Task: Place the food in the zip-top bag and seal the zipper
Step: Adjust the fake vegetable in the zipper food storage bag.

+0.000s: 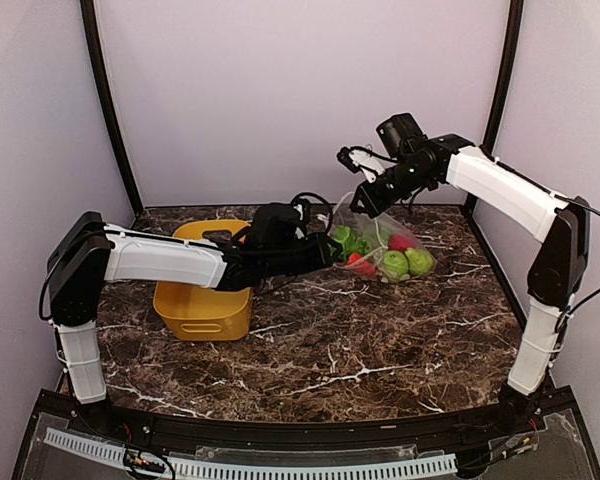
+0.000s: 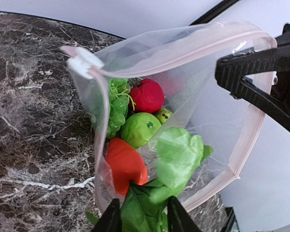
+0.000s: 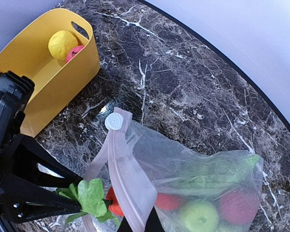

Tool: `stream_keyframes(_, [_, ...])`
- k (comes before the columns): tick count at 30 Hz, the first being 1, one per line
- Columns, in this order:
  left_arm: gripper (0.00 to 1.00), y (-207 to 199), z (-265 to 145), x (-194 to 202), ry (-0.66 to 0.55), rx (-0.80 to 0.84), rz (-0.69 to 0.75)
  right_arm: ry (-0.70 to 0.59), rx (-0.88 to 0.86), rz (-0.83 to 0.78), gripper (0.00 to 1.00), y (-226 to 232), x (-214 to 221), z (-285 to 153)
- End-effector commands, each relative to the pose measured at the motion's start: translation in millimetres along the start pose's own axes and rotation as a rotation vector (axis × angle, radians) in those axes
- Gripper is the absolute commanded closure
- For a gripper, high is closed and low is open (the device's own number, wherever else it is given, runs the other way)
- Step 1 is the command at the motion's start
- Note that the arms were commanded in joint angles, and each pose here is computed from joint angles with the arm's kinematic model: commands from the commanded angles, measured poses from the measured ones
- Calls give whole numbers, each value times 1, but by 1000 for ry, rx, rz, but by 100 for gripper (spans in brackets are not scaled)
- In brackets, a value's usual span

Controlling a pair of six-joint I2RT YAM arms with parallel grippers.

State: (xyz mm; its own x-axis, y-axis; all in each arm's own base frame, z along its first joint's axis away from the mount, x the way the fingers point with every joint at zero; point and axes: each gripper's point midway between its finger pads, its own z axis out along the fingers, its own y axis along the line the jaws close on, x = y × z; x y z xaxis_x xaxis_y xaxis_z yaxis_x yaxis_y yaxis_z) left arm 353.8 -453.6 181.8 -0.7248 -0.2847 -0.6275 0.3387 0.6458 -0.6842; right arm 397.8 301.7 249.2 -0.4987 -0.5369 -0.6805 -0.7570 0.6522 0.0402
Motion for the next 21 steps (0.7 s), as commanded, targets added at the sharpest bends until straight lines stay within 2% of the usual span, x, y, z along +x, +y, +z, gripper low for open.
stream_keyframes(1, [73, -36, 0, -14, 14, 80, 116, -63, -32, -32, 100, 15, -12, -18])
stream_keyframes(5, [97, -50, 9, -9, 86, 123, 142, -62, -37, -37, 100, 17, -10, -19])
stream_keyframes(8, [99, -70, 6, -22, 57, 180, 173, -59, -27, -42, 100, 16, -8, -18])
stream_keyframes(11, [99, -92, -6, -49, -49, 250, 212, -57, -19, -44, 100, 14, -8, -18])
stream_keyframes(13, [99, -97, -13, -63, -126, 276, 217, -62, -15, -45, 100, 14, -10, -20])
stream_keyframes(21, [99, -106, -28, -92, -225, 295, 247, -86, -1, -49, 100, 13, -18, -31])
